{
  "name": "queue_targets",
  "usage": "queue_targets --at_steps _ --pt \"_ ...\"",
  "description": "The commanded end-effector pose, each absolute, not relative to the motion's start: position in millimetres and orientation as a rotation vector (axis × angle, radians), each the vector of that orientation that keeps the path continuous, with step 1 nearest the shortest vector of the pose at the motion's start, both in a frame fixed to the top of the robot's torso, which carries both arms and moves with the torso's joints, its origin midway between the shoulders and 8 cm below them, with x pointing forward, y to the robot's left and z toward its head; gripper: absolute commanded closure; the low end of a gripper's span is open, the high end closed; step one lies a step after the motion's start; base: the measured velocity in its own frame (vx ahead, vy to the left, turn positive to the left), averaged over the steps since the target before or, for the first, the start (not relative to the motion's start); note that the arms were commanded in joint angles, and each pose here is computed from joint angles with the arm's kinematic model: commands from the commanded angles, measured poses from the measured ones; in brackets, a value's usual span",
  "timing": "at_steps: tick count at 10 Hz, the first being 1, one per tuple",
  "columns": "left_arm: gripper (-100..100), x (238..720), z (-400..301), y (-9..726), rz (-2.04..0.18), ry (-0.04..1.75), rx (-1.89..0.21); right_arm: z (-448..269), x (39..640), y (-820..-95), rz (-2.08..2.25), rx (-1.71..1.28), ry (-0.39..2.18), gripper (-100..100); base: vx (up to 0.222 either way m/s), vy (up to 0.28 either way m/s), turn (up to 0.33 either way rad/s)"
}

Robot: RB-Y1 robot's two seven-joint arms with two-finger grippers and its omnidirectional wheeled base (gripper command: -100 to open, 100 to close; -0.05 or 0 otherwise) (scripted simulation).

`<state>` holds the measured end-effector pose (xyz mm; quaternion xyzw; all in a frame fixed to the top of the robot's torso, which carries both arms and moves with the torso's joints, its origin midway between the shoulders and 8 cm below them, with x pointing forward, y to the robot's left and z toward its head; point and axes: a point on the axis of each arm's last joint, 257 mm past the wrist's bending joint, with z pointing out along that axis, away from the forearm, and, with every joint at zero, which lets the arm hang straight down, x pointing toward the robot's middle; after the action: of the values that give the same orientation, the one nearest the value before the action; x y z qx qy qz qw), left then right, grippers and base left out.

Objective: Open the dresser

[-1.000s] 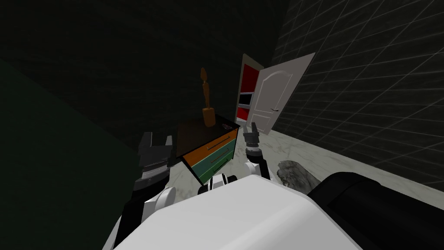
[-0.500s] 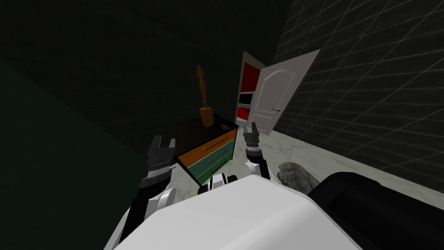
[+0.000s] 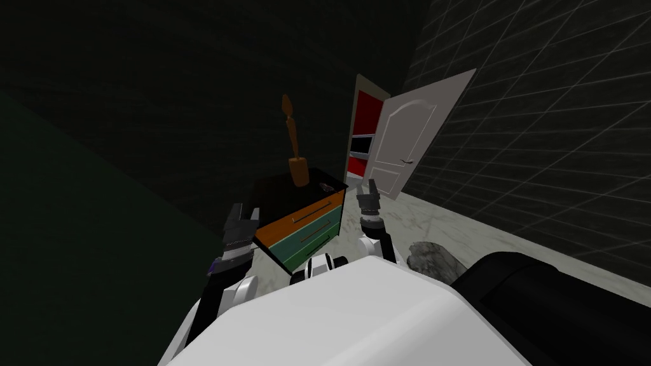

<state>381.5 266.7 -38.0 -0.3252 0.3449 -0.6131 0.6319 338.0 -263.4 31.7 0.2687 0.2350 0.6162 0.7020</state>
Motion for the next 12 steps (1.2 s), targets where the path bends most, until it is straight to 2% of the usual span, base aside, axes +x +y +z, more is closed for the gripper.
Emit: queue_targets --at_steps 1,12 --pt "-100 388 -58 274 -1.388 0.804 -0.782 32 338 -263 1.372 0.598 0.523 0 0.019 -0.097 0.035" --pt "-100 401 -121 297 -1.338 0.845 -0.89 32 338 -263 1.371 0.598 0.523 0 0.012 -0.058 0.036"
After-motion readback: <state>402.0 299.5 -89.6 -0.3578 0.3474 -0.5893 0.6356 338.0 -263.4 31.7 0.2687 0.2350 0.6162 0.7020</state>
